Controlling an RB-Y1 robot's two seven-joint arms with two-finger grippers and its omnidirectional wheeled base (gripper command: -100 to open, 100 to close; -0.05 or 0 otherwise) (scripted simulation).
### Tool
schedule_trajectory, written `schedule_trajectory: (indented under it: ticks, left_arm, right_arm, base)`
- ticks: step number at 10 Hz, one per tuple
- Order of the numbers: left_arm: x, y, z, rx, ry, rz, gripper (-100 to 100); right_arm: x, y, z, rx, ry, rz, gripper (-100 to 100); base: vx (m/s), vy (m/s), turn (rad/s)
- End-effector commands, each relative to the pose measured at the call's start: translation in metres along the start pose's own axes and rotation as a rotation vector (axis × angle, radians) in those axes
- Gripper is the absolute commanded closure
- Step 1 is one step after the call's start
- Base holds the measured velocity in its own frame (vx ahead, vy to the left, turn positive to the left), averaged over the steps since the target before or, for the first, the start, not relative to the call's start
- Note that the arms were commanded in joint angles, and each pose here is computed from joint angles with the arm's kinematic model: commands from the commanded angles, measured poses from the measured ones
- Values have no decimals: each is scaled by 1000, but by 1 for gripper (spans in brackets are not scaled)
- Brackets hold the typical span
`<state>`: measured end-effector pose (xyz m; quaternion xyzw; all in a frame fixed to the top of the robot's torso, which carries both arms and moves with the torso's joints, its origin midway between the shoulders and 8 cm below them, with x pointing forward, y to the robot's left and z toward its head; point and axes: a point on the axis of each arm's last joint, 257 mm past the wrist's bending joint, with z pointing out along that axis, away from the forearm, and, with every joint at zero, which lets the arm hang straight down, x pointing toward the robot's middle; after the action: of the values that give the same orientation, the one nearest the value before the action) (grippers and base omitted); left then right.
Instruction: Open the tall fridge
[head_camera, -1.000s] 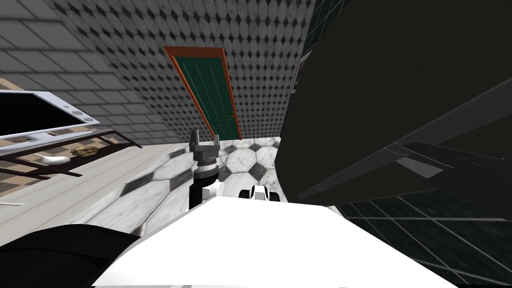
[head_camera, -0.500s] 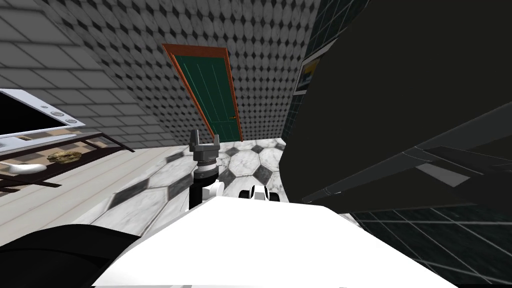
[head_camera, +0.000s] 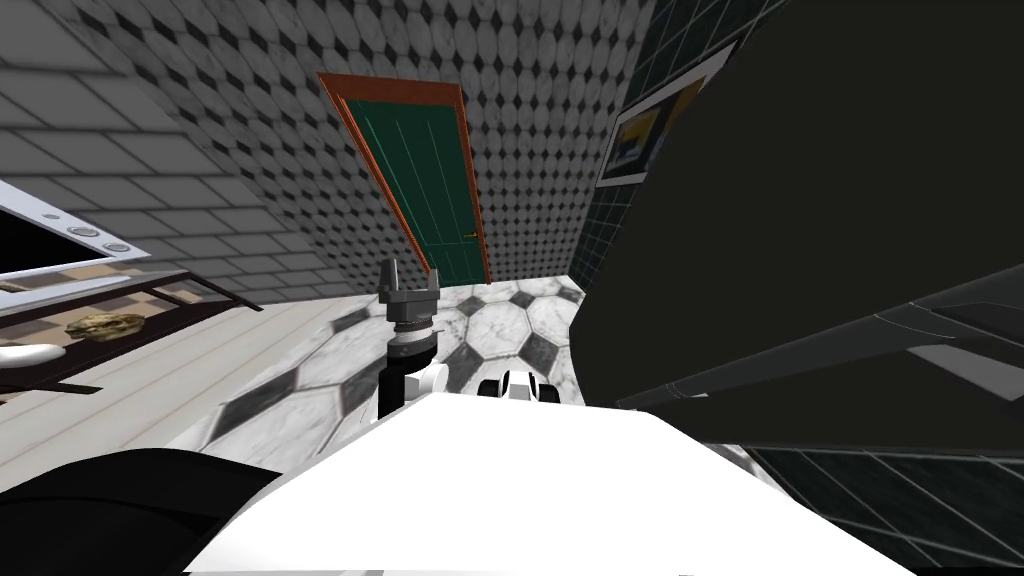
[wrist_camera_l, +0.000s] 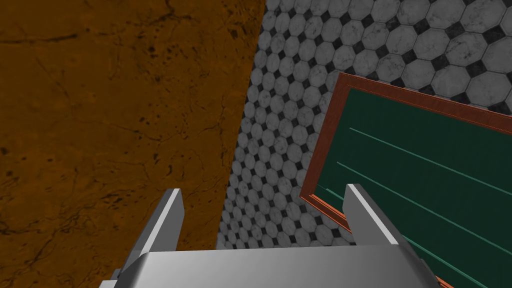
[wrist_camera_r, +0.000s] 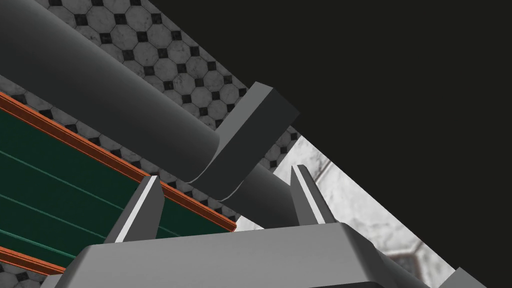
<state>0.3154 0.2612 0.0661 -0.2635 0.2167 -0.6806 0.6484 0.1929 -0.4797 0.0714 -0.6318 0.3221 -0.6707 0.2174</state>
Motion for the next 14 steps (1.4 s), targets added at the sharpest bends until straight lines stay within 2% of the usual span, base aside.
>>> schedule_trajectory:
  ticks: [1, 2, 4, 5, 7, 8, 10, 11, 14]
  left_arm:
    - [0, 0, 0, 0, 0, 0, 0]
    - [0, 0, 0, 0, 0, 0, 0]
    - [0, 0, 0, 0, 0, 0, 0]
    - [0, 0, 0, 0, 0, 0, 0]
    - [0, 0, 0, 0, 0, 0, 0]
    - [0, 0, 0, 0, 0, 0, 0]
    - [0, 0, 0, 0, 0, 0, 0]
    - [0, 0, 0, 0, 0, 0, 0]
    - [0, 0, 0, 0, 0, 0, 0]
  right_arm:
    - [13, 10, -10, -30, 46, 10, 100]
    - [9, 8, -8, -24, 28, 6, 100]
    - [19, 20, -19, -72, 74, 11, 100]
    - [19, 20, -19, -72, 74, 11, 100]
    - [30, 30, -30, -114, 122, 13, 100]
    - [30, 30, -30, -114, 122, 13, 100]
    - [41, 40, -43, -157, 171, 14, 100]
    - [41, 40, -43, -157, 171, 14, 100]
    - [57, 54, -63, -221, 243, 14, 100]
  base:
    - [92, 281, -26]
    - [48, 141, -27]
    - [162, 202, -76]
    - [178, 221, -72]
    - [185, 255, -60]
    - [140, 220, -47]
    - [188, 242, -62]
    - [184, 214, -57]
    - [212, 280, -61]
